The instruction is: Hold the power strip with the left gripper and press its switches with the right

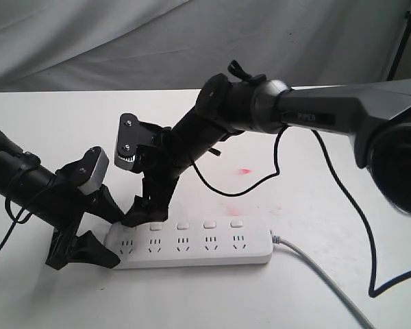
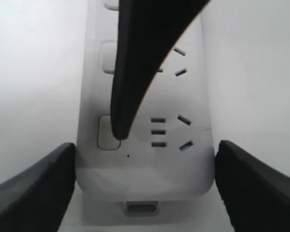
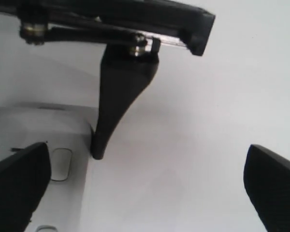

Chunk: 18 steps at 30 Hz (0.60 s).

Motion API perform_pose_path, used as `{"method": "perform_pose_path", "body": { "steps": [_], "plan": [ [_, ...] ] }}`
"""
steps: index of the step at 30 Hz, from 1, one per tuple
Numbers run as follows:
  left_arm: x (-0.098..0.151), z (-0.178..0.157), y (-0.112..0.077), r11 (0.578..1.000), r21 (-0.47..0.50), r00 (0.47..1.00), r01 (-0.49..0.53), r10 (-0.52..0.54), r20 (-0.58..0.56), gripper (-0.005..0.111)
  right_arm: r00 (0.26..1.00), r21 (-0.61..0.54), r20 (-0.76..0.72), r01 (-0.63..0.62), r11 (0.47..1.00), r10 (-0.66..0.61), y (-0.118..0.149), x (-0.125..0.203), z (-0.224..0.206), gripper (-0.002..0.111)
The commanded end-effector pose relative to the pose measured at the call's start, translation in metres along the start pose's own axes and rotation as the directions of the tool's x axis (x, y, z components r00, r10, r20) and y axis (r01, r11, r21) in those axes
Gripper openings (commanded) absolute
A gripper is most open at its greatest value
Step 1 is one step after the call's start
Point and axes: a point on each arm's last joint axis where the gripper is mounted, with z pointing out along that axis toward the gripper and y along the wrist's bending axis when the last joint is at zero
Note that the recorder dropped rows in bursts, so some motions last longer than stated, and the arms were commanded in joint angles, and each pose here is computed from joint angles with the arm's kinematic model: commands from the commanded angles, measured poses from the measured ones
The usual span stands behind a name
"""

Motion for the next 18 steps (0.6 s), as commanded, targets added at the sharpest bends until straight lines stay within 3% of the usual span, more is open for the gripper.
{"method": "perform_pose_path", "body": {
  "steps": [1,18],
  "plan": [
    [0.0004,0.0019,-0.0011,1.0,0.016,1.0,-0.02,0.02,-0.014,0.05,0.999,0.02,0.018,0.035,0.999,-0.035,0.0007,-0.0131,-0.0178,0.105],
    [0.0004,0.0019,-0.0011,1.0,0.016,1.0,-0.02,0.02,-0.014,0.05,0.999,0.006,-0.036,0.03,1.0,-0.03,0.0016,-0.0085,-0.0199,0.105]
  ]
}}
